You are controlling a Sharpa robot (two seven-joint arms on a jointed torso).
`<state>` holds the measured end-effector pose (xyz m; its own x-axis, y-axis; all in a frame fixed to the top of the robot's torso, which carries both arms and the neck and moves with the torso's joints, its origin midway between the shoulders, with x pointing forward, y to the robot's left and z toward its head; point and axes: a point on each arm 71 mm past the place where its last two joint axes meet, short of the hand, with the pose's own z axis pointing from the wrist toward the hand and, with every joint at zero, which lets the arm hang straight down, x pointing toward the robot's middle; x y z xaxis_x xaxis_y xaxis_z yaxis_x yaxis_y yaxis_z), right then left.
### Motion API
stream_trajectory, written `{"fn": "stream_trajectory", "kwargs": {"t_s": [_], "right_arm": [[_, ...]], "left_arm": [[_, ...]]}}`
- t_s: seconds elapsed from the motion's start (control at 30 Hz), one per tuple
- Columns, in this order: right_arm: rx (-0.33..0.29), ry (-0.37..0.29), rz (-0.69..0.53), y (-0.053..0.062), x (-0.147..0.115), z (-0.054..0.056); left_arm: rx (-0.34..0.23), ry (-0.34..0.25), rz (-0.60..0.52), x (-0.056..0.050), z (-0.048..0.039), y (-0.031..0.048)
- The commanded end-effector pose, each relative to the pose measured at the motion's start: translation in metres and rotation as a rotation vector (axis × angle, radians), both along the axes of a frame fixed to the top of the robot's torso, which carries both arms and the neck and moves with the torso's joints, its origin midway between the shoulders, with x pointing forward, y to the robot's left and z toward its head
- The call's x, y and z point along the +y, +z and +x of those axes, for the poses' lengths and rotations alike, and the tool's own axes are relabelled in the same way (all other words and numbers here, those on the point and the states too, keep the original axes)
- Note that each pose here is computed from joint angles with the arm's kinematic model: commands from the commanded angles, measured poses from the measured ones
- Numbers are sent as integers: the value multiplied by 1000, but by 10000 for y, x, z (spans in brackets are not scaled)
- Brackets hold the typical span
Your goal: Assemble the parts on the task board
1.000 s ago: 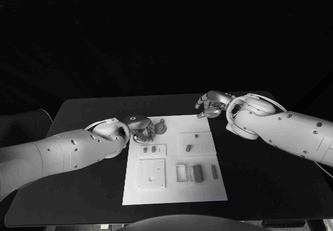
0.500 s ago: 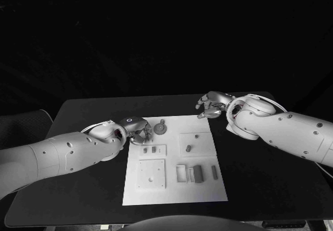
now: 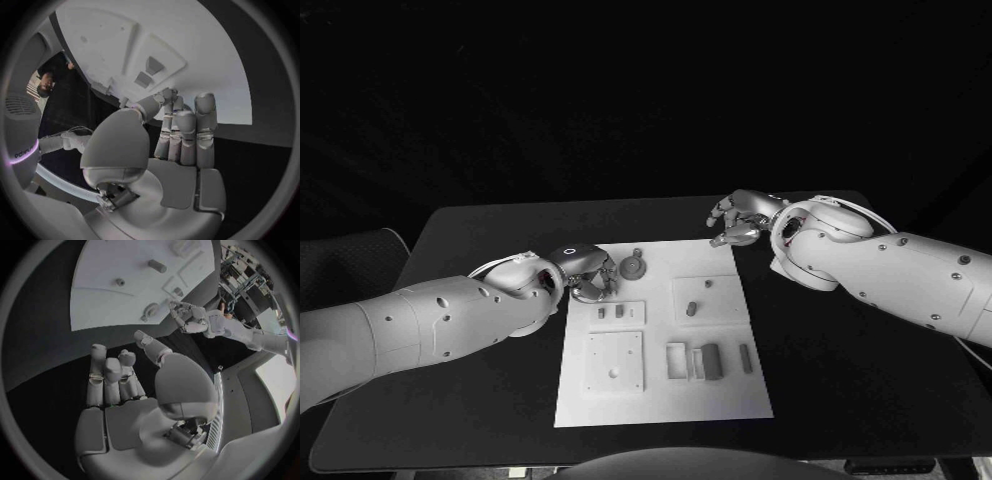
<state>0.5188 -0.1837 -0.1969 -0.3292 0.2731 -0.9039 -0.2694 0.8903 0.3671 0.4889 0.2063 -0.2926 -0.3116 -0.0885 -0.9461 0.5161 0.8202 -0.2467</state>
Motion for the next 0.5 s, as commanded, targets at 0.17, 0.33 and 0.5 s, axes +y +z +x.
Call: {"fn": "stream_trajectory", "kwargs": {"t_s": [0.17,0.33,0.5], "right_arm": [[5,9,-6,-6,3,-4],[5,9,-7,-6,2,-3],[5,8,-7,-6,1,-3]], "left_arm": [[-7,-10,-23,-15,-29,25],[-8,-10,-26,-11,-43,31],[-9,-4,-24,9,-38,31]]}}
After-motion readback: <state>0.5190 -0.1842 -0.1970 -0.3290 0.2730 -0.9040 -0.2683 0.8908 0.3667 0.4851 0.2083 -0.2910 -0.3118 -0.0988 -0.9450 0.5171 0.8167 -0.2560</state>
